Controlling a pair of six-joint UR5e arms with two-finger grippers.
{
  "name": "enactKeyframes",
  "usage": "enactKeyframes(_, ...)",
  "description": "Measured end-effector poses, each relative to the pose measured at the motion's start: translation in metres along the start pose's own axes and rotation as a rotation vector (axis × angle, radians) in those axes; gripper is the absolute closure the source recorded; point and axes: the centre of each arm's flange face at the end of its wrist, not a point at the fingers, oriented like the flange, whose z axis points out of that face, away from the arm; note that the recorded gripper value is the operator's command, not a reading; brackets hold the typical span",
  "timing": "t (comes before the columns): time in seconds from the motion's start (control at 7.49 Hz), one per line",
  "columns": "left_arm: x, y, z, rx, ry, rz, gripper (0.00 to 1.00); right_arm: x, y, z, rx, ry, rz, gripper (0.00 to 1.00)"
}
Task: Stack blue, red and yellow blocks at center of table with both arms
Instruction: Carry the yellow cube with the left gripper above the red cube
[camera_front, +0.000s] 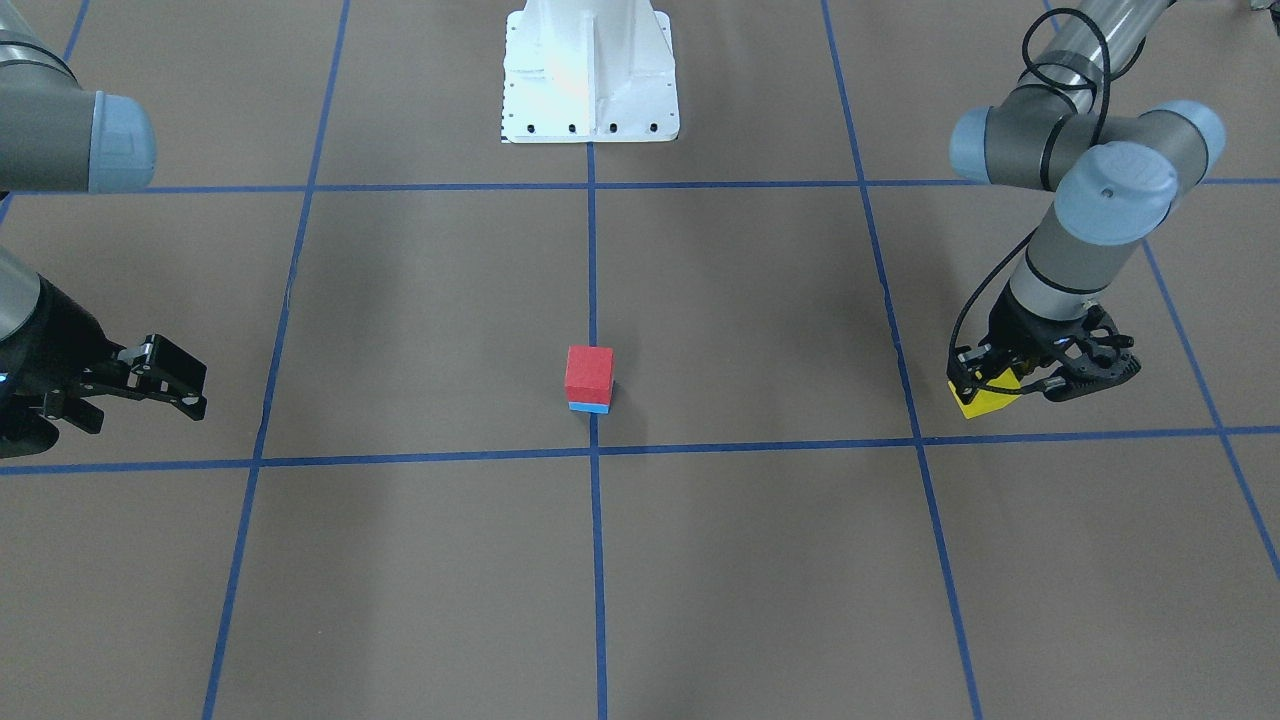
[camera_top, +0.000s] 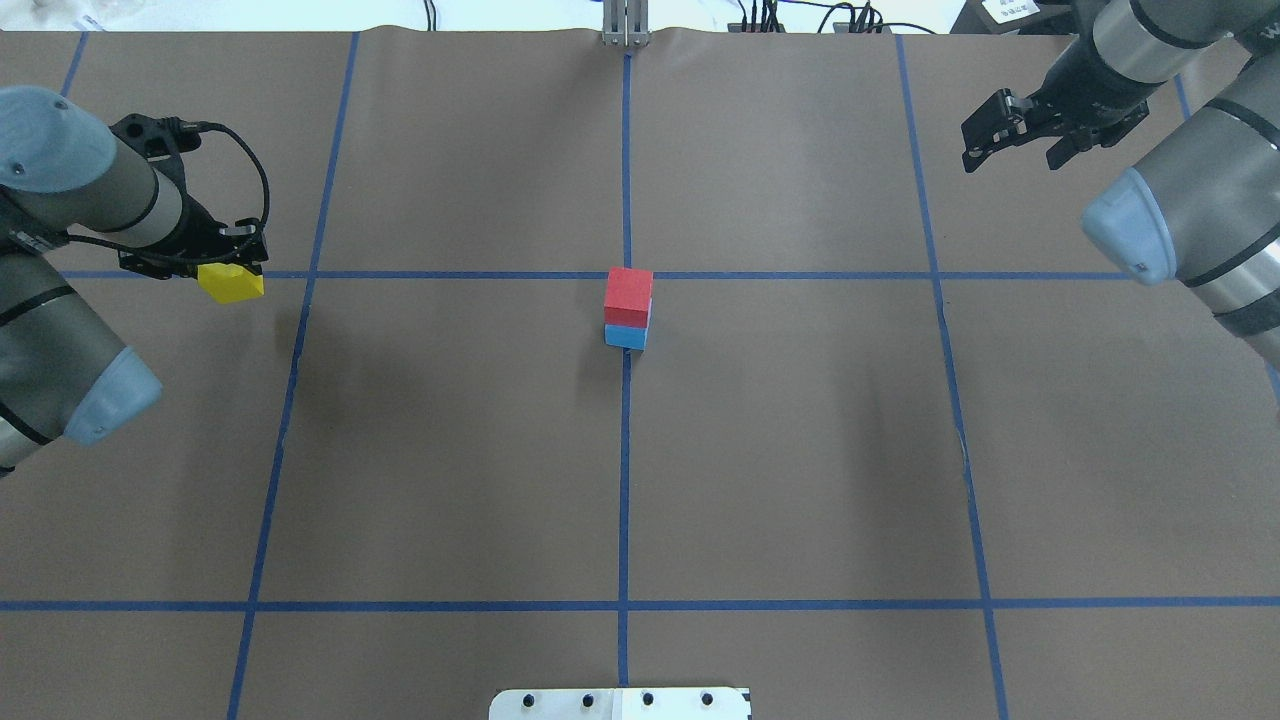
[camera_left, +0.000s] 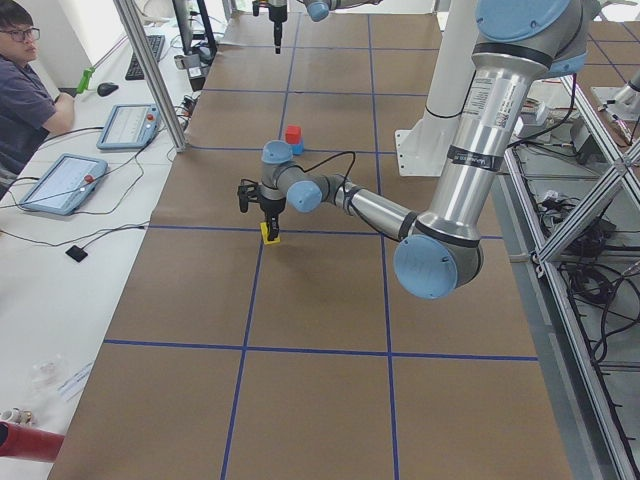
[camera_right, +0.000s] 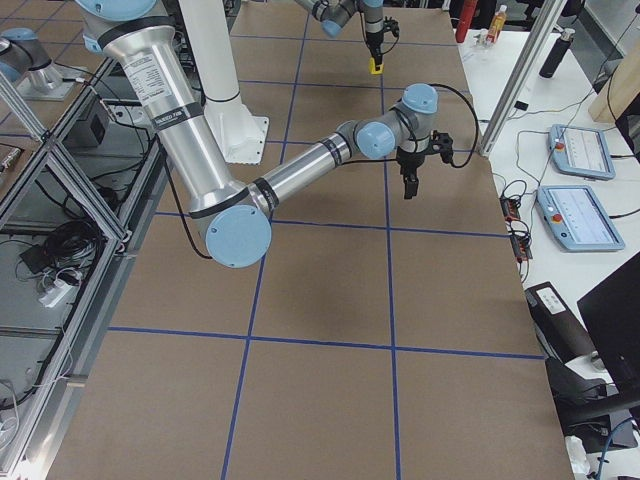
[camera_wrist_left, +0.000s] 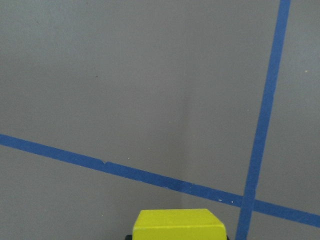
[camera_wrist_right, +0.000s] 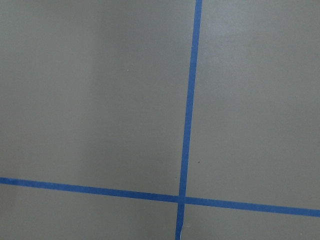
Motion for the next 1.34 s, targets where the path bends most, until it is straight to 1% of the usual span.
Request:
enactKeyframes(0.13, 0.021, 0.002, -0.040, -0.015, -0.018, 0.050, 1.00, 0.002, 0.000, -0.001, 0.002, 0.000, 0.002, 0.01)
enactKeyframes(0.27, 0.054, 0.003, -0.075, -0.016, -0.009, 0.079, 1.00, 0.004, 0.000, -0.002, 0.003, 0.003, 0.006, 0.01)
enactKeyframes(0.4, 0.098, 0.010, -0.099, -0.018, 0.022, 0.092, 1.00, 0.007, -0.001, -0.003, 0.005, 0.009, 0.014, 0.01)
enactKeyframes(0.53, 0.152, 0.024, -0.113, -0.030, 0.062, 0.089, 1.00, 0.011, -0.002, -0.005, 0.007, 0.012, 0.021, 0.01)
enactKeyframes(0.67, 0.211, 0.034, -0.123, -0.046, 0.095, 0.075, 1.00, 0.014, -0.003, -0.007, 0.009, 0.014, 0.025, 0.01)
enactKeyframes(0.8, 0.277, 0.041, -0.130, -0.071, 0.110, 0.069, 1.00, 0.016, -0.003, -0.007, 0.009, 0.014, 0.028, 0.01)
enactKeyframes(0.94, 0.339, 0.048, -0.132, -0.100, 0.105, 0.076, 1.00, 0.017, -0.004, -0.007, 0.006, 0.014, 0.031, 0.01)
enactKeyframes(1.07, 0.378, 0.054, -0.131, -0.119, 0.097, 0.088, 1.00, 0.018, -0.004, -0.006, 0.004, 0.015, 0.033, 0.01)
enactKeyframes(1.34, 0.410, 0.057, -0.113, -0.113, 0.092, 0.136, 1.00, 0.019, -0.004, -0.006, 0.004, 0.016, 0.034, 0.01)
